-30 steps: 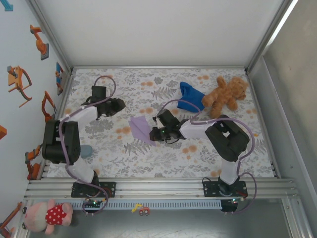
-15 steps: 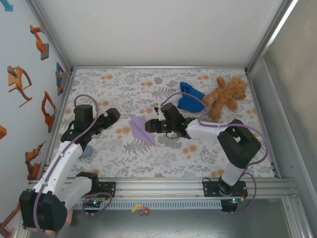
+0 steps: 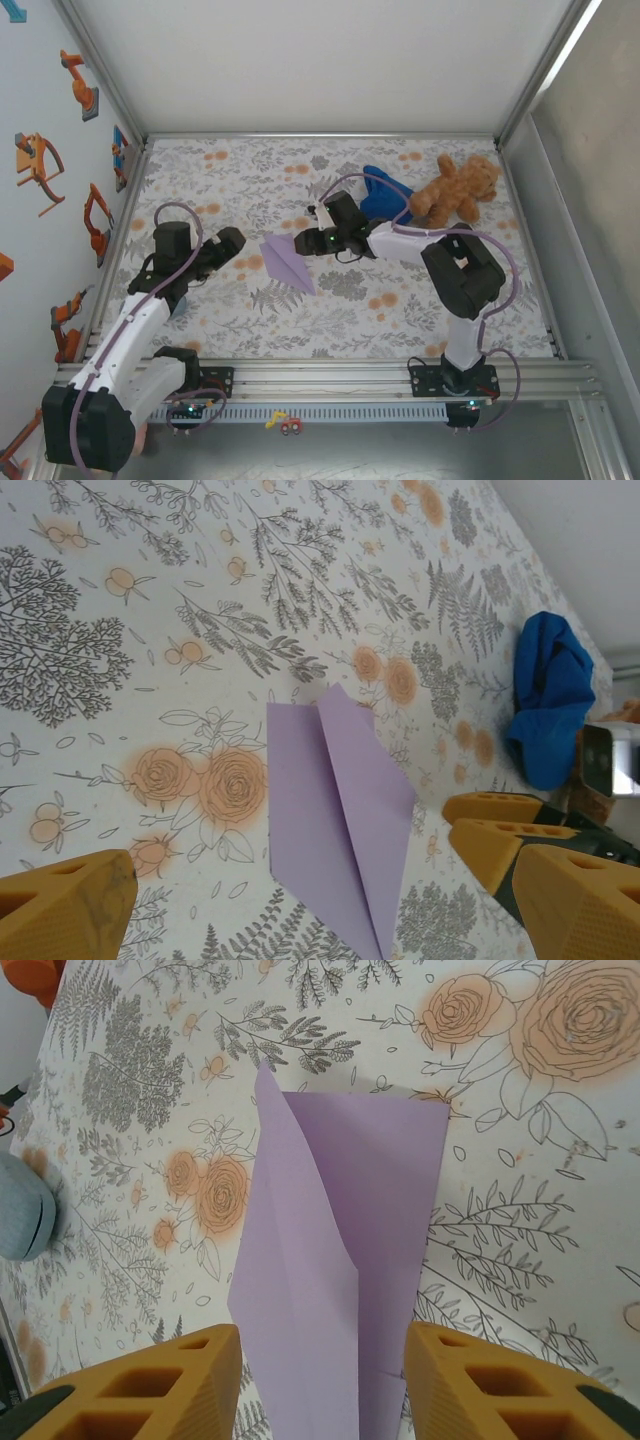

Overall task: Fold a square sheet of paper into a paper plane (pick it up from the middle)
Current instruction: Fourth fold the wing at the center of the table, then pick up the paper from the center of the table.

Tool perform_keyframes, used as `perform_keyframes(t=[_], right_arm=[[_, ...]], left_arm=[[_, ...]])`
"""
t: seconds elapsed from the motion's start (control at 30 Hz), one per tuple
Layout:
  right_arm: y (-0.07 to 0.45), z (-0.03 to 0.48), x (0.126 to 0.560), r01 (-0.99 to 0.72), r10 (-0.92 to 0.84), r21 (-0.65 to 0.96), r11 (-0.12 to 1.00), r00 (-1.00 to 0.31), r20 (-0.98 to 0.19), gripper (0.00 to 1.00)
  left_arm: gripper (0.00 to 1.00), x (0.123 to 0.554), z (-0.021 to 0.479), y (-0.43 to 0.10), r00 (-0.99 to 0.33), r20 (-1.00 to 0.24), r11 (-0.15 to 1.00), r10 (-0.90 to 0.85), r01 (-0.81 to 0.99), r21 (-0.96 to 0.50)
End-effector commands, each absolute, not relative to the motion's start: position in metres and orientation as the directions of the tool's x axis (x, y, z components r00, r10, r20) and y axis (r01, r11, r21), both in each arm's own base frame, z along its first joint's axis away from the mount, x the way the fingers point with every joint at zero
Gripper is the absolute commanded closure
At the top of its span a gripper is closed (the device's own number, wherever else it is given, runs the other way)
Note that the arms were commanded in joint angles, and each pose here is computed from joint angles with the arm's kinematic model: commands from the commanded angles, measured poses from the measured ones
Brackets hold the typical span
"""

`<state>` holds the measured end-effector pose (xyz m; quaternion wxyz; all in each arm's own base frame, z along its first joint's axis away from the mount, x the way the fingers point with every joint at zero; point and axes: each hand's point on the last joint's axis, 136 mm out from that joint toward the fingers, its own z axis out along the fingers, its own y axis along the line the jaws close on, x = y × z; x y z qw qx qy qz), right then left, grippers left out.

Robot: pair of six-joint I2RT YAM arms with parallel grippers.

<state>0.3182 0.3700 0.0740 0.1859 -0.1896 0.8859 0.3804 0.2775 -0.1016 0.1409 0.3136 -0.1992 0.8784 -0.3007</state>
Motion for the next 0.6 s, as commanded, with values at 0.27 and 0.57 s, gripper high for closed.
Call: perform_keyframes(t=[0.27,0.57], right_arm=[[0.392,0.068,0.316,-0.537,-0.268,0.654,0.533,-0.84,-0.472,0.74],[0.393,0.099,0.313,-0.581,-0.246,0.664,0.471,-0.809,-0.534,1.0]], left_arm=[[0.04,0.278,0.144,-0.111,-0.696,-0.427,0.678,-0.577,-0.118,-0.725],[0.04,0.285,0.154,-0.124,-0.719,-0.42,0.656,-0.554,-0.066,-0.752]])
